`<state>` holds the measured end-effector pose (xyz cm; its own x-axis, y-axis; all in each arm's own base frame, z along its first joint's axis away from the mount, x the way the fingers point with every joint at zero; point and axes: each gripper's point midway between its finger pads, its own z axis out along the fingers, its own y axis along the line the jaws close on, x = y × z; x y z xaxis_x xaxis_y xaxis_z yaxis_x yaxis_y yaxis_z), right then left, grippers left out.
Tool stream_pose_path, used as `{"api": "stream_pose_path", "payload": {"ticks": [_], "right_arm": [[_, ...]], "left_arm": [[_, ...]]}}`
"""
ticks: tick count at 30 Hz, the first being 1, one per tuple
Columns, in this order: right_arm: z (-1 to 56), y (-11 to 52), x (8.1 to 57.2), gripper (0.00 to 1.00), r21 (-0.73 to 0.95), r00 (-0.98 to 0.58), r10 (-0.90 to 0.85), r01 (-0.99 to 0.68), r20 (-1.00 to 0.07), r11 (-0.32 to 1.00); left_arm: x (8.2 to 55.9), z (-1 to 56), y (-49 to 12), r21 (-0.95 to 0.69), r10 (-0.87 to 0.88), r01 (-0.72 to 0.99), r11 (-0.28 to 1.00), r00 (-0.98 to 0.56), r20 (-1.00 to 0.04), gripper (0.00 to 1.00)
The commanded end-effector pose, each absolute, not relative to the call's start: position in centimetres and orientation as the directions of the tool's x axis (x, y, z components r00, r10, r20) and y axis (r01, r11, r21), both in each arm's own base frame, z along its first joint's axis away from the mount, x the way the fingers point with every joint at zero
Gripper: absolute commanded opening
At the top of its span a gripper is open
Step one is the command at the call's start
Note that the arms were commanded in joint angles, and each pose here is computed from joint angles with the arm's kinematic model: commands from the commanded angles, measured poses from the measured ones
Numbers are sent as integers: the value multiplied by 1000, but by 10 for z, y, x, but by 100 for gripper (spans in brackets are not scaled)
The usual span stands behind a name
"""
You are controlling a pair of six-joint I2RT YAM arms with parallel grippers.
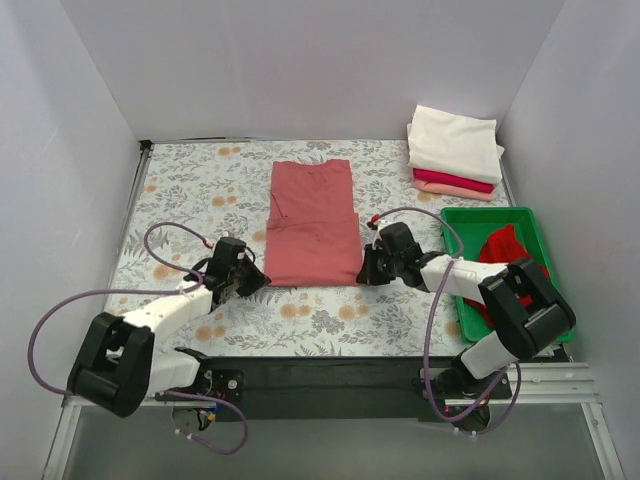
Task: Fold and stack the t-shirts
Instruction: Fold the tshirt
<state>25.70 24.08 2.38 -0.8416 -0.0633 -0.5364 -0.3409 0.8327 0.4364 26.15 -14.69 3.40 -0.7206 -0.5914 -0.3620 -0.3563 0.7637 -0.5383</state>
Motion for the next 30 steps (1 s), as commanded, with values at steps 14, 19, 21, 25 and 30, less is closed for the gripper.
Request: {"api": "stream_pose_path", "payload": {"ticks": [14, 19, 21, 25, 30], "right_arm": [[57, 250, 123, 1, 469, -861, -223, -447, -457, 762], [82, 251, 127, 1, 461, -837, -203, -463, -507, 757], [98, 252, 132, 1, 454, -814, -198, -486, -546, 746], [127, 264, 123, 1, 524, -814, -198, -516, -546, 677], [156, 280, 89, 1, 641, -826, -291, -560, -483, 524]], "left_arm": [[173, 74, -141, -633, -649, -356, 687, -693, -315, 0], [185, 111, -144, -684, -658, -289, 670, -658, -366, 0], [192, 123, -144, -689, -656, -265, 675, -643, -396, 0], [203, 162, -135, -696, -694, -275, 663, -573, -435, 0], [198, 196, -130, -717, -699, -240, 655, -554, -453, 0]]}}
